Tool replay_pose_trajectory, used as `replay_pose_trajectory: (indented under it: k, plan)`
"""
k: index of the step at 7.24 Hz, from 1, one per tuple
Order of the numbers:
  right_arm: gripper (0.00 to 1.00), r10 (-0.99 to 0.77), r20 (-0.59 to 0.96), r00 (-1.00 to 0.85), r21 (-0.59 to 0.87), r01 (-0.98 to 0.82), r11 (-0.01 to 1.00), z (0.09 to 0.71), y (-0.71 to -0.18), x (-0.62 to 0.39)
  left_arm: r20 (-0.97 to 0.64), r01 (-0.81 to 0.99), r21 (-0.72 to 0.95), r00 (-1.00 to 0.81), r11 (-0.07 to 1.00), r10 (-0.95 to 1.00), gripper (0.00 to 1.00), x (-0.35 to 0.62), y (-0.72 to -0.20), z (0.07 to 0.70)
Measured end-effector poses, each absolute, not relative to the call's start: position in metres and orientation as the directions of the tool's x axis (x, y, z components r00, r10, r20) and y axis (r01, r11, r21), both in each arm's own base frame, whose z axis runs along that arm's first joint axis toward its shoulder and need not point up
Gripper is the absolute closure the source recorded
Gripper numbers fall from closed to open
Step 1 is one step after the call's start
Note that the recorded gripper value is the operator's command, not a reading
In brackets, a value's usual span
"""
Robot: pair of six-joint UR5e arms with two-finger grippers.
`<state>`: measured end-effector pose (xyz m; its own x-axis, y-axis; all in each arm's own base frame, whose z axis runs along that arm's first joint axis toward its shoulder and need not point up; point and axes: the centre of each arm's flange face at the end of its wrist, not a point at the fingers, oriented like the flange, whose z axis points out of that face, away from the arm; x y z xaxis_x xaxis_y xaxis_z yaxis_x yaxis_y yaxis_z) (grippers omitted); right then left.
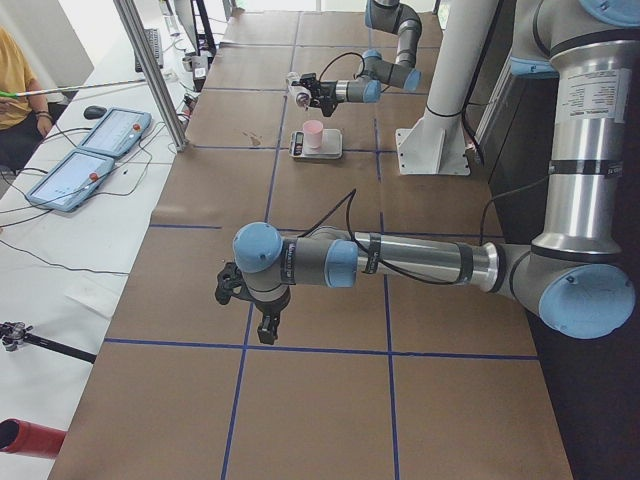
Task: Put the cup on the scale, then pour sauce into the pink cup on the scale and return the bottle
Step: 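Tilt the bottle with the right gripper to pour into the pink cup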
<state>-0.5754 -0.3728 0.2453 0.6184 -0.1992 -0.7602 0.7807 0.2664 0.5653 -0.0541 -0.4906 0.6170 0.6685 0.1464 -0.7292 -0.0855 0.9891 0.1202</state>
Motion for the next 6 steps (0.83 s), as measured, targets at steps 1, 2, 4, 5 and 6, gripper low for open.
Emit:
replay_pose_trajectory:
  k: [1,2,4,5,6]
  plan:
    - [1.00,-0.179,-0.780,0.599,0.552,0.795,0.253,0.2475,-0.3688,-0.5764,-0.729,-0.085,0.120,0.668,0.989,0.146,0.00,-0.0541,-0.4906,0.6171]
    - [1.00,-0.163,-0.799,0.578,0.536,0.809,0.243,0.2492,-0.3667,-0.5764,-0.729,-0.085,0.121,0.668,0.989,0.147,0.00,-0.0541,-0.4909,0.6169]
    - [1.00,-0.158,-0.833,0.531,0.491,0.840,0.231,0.2505,-0.3661,-0.5758,-0.730,-0.085,0.123,0.668,0.989,0.148,0.00,-0.0540,-0.4913,0.6164]
    - [1.00,-0.153,-0.842,0.517,0.479,0.848,0.227,0.2504,-0.3661,-0.5755,-0.730,-0.085,0.123,0.667,0.989,0.148,0.00,-0.0540,-0.4914,0.6163]
    - [1.00,-0.148,-0.852,0.503,0.466,0.856,0.224,0.2489,-0.3663,-0.5747,-0.730,-0.085,0.123,0.667,0.989,0.148,0.00,-0.0540,-0.4914,0.6162]
